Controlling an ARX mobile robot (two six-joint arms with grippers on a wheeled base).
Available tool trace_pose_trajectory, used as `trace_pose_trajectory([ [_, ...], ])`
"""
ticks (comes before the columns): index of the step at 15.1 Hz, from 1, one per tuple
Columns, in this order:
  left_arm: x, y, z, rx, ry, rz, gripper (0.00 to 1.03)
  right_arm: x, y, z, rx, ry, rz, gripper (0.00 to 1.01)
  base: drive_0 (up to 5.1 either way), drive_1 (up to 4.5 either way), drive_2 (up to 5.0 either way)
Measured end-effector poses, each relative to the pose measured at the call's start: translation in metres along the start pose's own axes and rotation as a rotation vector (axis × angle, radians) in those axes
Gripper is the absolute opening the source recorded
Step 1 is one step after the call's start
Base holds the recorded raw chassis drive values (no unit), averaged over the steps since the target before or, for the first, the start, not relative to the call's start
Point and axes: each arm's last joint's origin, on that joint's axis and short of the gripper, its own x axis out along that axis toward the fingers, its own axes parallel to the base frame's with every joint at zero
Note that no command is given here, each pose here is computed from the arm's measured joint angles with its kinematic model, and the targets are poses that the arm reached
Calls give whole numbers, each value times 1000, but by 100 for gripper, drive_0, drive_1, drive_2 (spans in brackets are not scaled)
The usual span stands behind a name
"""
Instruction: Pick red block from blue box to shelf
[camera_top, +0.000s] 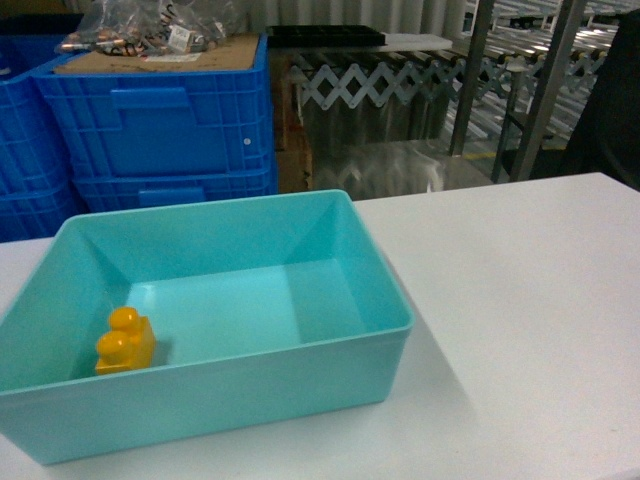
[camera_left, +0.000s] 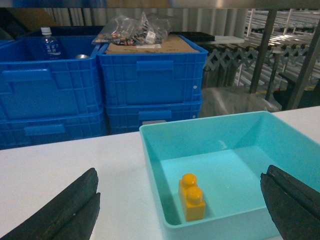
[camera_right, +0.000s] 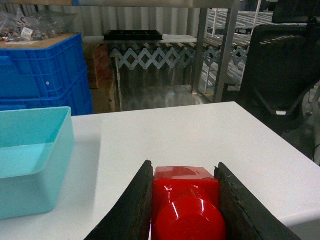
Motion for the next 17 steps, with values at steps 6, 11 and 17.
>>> trace_pose_trajectory([
  [6, 0, 0, 0, 0, 0, 0, 98, 0, 0, 0, 0, 0, 0, 29, -131, -131, -131],
  [11, 0, 0, 0, 0, 0, 0, 98, 0, 0, 0, 0, 0, 0, 29, -131, -131, -131],
  [17, 0, 0, 0, 0, 0, 0, 98, 0, 0, 0, 0, 0, 0, 29, -144, -144, -144],
])
